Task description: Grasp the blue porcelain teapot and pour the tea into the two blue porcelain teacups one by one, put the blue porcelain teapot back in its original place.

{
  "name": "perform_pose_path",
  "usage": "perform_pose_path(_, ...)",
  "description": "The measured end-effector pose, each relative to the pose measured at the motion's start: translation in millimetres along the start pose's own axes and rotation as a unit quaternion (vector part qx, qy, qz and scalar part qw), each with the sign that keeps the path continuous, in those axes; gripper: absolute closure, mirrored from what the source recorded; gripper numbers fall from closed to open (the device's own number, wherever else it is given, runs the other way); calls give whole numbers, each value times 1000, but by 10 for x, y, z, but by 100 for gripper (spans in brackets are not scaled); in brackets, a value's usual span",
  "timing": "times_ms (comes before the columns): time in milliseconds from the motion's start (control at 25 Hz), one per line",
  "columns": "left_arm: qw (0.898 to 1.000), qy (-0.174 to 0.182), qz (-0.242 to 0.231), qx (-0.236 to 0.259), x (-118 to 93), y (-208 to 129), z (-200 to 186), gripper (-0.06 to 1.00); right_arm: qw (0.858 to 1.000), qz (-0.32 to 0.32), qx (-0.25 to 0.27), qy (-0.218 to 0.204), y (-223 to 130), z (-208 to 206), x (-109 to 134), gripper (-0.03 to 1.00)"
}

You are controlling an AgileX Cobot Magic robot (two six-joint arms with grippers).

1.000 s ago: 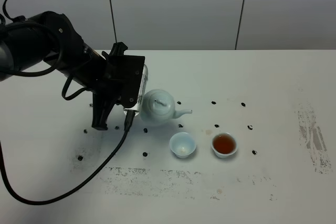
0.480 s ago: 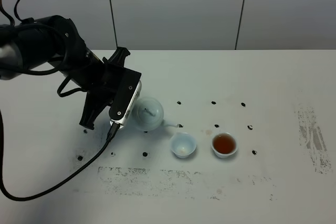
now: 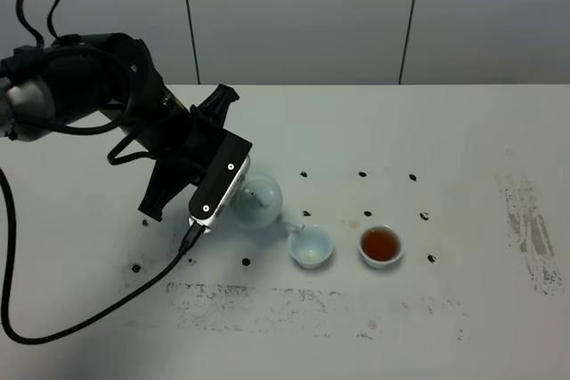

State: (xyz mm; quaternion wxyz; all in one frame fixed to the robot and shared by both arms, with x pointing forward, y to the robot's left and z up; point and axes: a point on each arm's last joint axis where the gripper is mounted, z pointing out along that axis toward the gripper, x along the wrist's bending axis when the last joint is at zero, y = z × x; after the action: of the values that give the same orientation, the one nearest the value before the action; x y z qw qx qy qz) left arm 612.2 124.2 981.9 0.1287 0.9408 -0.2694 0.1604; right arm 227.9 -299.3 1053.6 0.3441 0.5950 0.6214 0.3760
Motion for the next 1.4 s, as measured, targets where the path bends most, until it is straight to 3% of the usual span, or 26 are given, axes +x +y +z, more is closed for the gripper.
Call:
perform_pose_path(480,994,15,97,57,66,195,53,87,1000,0,0,0,0,0,0,74)
perform_pose_path(1400,979,39,174,101,132,339,1,87,1000,0,0,0,0,0,0,74)
